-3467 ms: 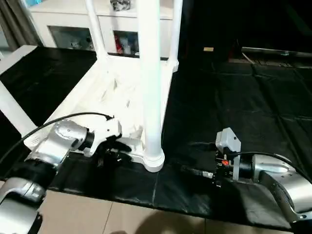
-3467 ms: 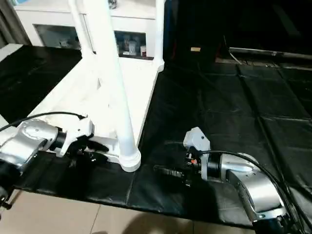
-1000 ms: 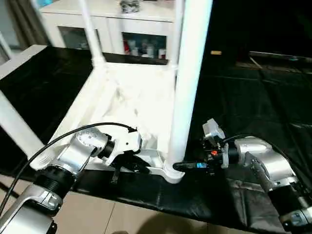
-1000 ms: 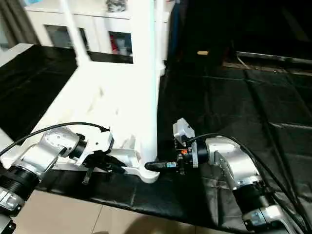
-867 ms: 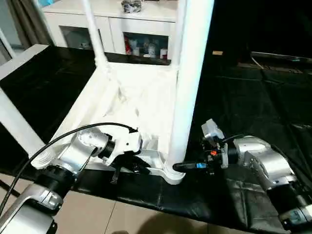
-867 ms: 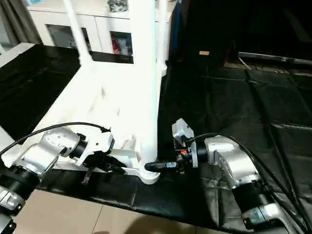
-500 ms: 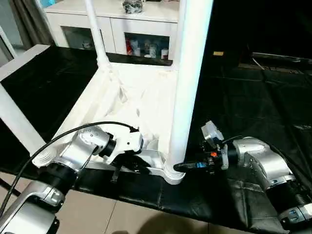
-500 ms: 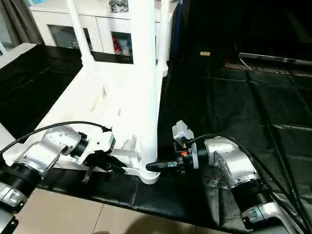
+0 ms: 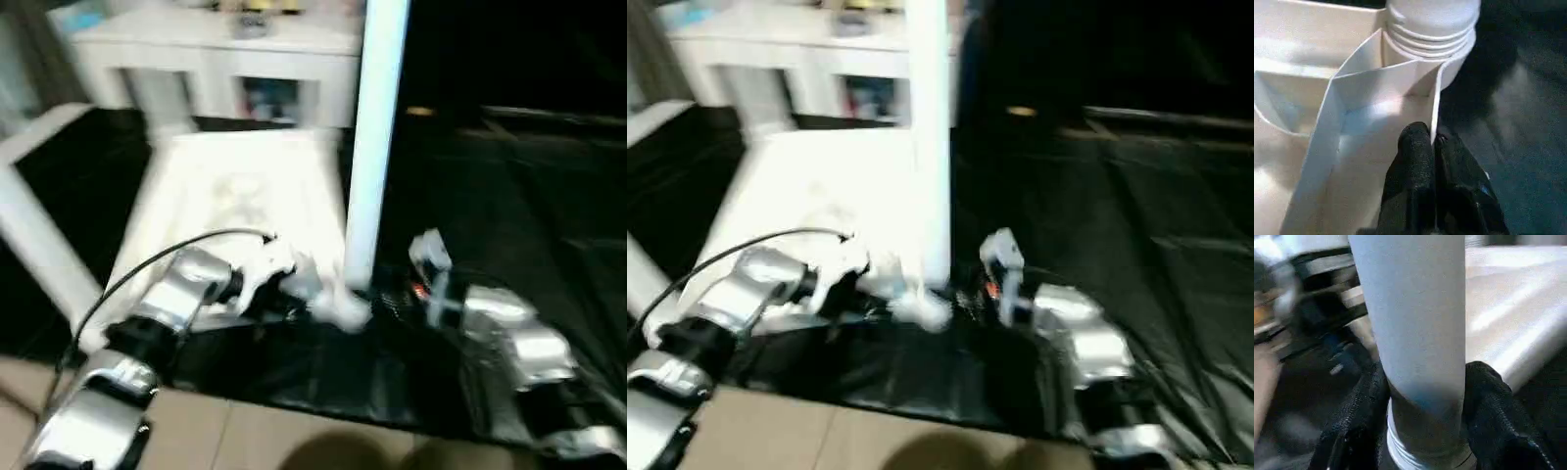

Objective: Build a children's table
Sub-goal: Rotate leg to tighten

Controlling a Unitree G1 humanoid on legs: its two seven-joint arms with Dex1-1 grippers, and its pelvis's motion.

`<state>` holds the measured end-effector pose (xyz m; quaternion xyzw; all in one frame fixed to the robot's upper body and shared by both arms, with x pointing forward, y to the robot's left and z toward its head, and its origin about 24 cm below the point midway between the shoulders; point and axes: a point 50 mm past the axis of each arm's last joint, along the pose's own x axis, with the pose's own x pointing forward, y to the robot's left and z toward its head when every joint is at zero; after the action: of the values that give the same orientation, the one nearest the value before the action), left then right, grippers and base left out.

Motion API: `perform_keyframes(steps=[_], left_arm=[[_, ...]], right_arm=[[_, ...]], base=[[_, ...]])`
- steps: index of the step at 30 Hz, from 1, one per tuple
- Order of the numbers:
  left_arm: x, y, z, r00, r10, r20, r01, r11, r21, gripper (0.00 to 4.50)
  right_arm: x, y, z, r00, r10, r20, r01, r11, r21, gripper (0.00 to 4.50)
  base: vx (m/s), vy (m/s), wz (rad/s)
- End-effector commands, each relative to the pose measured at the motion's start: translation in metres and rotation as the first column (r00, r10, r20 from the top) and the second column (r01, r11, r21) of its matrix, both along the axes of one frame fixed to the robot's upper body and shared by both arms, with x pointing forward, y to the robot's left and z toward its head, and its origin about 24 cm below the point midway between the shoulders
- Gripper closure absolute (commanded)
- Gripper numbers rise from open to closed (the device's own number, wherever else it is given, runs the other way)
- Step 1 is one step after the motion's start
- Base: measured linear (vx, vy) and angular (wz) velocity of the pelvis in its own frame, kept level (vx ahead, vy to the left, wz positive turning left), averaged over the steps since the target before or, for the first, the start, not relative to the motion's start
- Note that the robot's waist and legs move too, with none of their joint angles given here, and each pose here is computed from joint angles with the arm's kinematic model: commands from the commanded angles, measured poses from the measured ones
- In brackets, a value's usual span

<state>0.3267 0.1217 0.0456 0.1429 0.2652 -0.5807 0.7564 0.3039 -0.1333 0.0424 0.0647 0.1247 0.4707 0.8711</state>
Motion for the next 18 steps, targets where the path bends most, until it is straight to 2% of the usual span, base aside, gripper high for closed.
perform_keyframes(steps=[1,3,5,9,12,14,16,18], left_arm=[[0.016,-0.019,0.022,0.991,0.111,0.071,-0.104,0.99,-0.1,4.5],[0.019,-0.023,0.023,0.986,0.146,0.078,-0.137,0.985,-0.107,4.5],[0.025,-0.032,0.025,0.974,0.205,0.093,-0.194,0.974,-0.117,4.5],[0.029,-0.039,0.027,0.961,0.245,0.129,-0.231,0.966,-0.115,4.5],[0.029,-0.041,0.028,0.96,0.246,0.134,-0.231,0.966,-0.115,4.5],[0.028,-0.039,0.026,0.961,0.237,0.141,-0.225,0.969,-0.099,4.5],[0.029,-0.036,0.025,0.96,0.238,0.145,-0.227,0.97,-0.09,4.5],[0.029,-0.034,0.024,0.96,0.235,0.151,-0.225,0.971,-0.079,4.5]], right_arm=[[0.007,0.035,-0.008,0.994,-0.073,-0.078,0.075,0.997,0.032,2.55],[0.011,0.042,-0.007,0.988,-0.122,-0.09,0.126,0.991,0.041,2.55],[0.021,0.054,-0.006,0.969,-0.228,-0.099,0.232,0.972,0.026,2.55],[0.031,0.063,-0.002,0.934,-0.339,-0.109,0.341,0.94,-0.002,2.55],[0.033,0.065,-0.001,0.932,-0.35,-0.099,0.35,0.937,-0.01,2.55],[0.031,0.064,0.001,0.933,-0.347,-0.095,0.351,0.936,0.029,2.55],[0.031,0.061,0.003,0.93,-0.357,-0.09,0.362,0.931,0.049,1.99],[0.03,0.058,0.004,0.927,-0.363,-0.094,0.369,0.927,0.062,1.83]], base=[[0.0,0.0,0.0],[0.0,0.0,0.0],[0.0,0.0,0.0],[0.0,0.0,0.0],[0.0,0.0,0.0],[0.0,0.0,0.0],[0.0,0.0,0.0],[0.0,0.0,0.0]])
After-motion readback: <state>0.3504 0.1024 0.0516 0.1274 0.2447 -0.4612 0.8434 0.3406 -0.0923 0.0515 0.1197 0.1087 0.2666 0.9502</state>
